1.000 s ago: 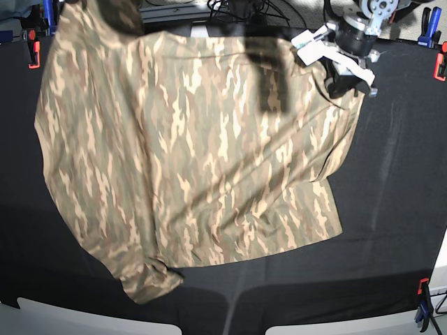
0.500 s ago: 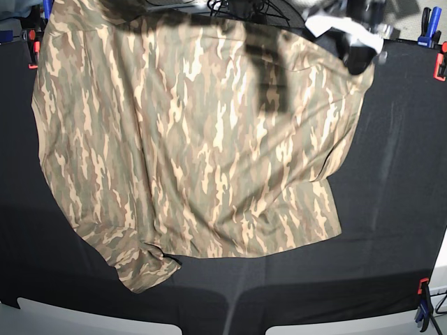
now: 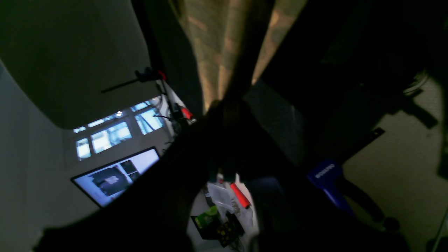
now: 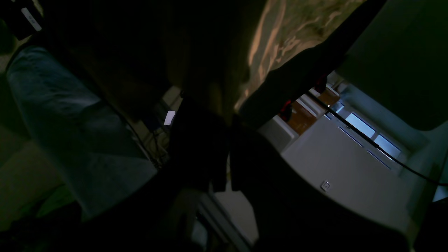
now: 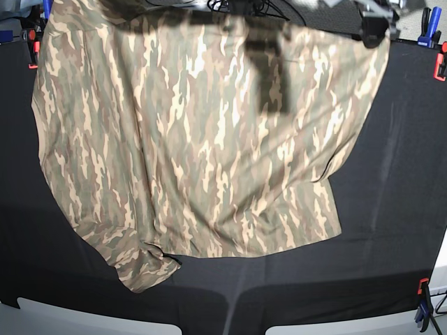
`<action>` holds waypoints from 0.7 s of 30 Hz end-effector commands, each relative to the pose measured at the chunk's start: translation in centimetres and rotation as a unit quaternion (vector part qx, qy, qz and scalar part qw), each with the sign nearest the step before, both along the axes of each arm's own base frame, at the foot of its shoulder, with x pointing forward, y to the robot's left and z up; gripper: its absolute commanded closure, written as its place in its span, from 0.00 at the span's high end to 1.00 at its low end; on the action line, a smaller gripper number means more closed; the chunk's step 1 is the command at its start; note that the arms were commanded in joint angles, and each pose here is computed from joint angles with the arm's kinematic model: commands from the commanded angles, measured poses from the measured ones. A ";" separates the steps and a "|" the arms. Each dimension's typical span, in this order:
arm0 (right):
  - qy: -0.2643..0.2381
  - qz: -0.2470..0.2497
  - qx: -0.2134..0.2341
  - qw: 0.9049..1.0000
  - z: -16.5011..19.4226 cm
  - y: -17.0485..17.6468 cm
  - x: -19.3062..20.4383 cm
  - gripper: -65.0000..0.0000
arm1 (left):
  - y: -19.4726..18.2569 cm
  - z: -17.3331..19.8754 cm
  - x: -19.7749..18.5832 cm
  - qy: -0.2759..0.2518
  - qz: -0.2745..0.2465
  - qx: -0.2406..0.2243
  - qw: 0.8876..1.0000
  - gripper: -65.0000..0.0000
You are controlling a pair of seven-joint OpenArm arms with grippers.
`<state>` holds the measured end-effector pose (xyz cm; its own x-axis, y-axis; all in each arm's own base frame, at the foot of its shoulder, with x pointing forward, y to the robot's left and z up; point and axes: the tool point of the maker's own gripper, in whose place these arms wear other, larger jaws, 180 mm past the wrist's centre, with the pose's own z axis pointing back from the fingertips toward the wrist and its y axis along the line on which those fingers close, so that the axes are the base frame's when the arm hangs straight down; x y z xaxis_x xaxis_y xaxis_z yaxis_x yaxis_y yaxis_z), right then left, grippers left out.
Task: Layout the t-shirt on the table in an organized manner, then fold the t-shirt properly
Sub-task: 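Lift the shirt with both grippers and shake it out flat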
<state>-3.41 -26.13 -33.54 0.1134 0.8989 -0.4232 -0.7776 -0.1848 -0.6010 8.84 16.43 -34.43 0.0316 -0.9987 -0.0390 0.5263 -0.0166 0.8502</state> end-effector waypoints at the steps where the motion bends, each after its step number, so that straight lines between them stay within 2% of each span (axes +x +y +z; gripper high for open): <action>1: -0.008 0.005 0.001 1.000 0.6 0.2 0.1 0.00 | 0.3 0.7 0.0 -0.009 0.007 0.000 1.000 0.00; 4: -0.022 0.010 0.001 1.000 0.9 0.3 0.4 0.00 | 1.0 0.7 -0.5 -0.003 0.018 0.010 1.000 0.00; 9: -0.027 0.009 0.003 1.000 1.0 0.3 0.6 0.00 | 1.0 0.7 -0.8 0.003 -0.006 0.014 1.000 0.00; 13: -0.051 0.001 0.011 0.999 1.5 0.4 1.1 0.00 | -0.3 1.5 0.5 -0.032 -0.031 -0.009 0.999 0.00; 16: -0.091 -0.013 0.019 0.996 1.7 0.3 3.0 0.00 | -0.3 2.1 1.6 -0.055 -0.032 -0.009 0.998 0.00; 21: -0.143 -0.021 0.027 0.989 2.1 0.4 6.4 0.00 | -0.4 2.2 2.0 -0.061 -0.034 -0.010 0.998 0.00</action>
